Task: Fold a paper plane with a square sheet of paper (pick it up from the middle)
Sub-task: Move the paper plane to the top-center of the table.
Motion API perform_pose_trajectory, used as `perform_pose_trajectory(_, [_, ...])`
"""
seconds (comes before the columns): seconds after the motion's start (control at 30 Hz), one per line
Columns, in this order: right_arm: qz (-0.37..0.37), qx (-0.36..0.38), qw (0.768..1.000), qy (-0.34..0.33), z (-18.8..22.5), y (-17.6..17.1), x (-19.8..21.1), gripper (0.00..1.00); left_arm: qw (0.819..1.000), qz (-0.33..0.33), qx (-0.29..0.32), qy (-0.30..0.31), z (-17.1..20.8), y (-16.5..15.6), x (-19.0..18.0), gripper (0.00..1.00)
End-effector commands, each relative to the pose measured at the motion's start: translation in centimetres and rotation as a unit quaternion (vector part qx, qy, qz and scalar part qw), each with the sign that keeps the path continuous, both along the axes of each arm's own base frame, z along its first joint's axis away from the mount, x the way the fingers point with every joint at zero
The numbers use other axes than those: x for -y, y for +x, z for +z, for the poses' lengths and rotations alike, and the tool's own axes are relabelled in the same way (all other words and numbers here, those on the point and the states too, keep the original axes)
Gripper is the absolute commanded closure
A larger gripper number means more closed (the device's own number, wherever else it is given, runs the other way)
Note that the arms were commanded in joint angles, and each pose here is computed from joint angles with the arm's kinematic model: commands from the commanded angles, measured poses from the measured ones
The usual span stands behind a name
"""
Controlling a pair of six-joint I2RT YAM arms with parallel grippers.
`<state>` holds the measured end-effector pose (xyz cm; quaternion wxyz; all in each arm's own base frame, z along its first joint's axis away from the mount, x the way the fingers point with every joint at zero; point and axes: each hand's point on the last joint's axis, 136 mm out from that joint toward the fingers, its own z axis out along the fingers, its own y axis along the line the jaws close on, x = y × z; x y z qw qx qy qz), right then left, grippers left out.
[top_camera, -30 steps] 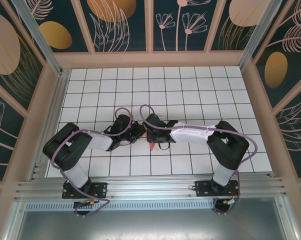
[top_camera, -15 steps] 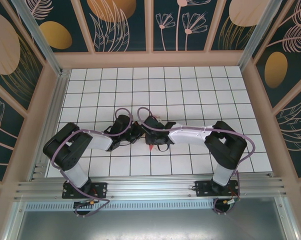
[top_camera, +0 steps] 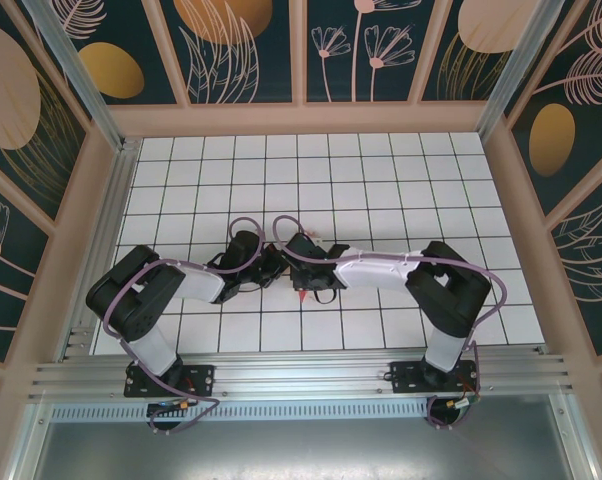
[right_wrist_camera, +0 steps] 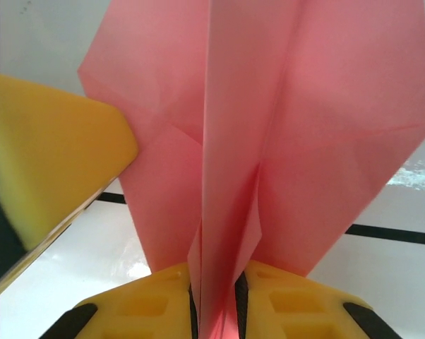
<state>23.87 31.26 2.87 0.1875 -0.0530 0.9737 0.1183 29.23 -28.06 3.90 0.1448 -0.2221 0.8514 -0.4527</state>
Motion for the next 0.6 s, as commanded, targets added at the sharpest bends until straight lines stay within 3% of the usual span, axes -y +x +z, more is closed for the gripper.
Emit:
perform_pose_trajectory(0.0, [-0.023,0.004,1.0,-0.014,-0.2,0.8,0.4,0.79,1.0,0.006,0.002,-0.004,0.0,0.1,-0.2,1.0])
perform_pose_trajectory(0.1, [-0.034,0.007,0.999,-0.017,0.1,1.1,0.8,0.88,1.0,0.007,0.005,-0.002,0.3,0.1,-0.3,0.98])
perform_pose_trajectory(0.37, [-0.083,0.067,0.994,-0.033,3.5,5.3,5.4,0.98,0.998,0.04,0.035,0.038,2.6,1.3,-3.2,0.52])
perform_pose_trajectory(0.57, [-0.081,0.087,0.993,-0.02,4.1,12.1,8.7,0.99,0.988,0.09,0.058,0.111,4.1,2.8,-8.3,0.31])
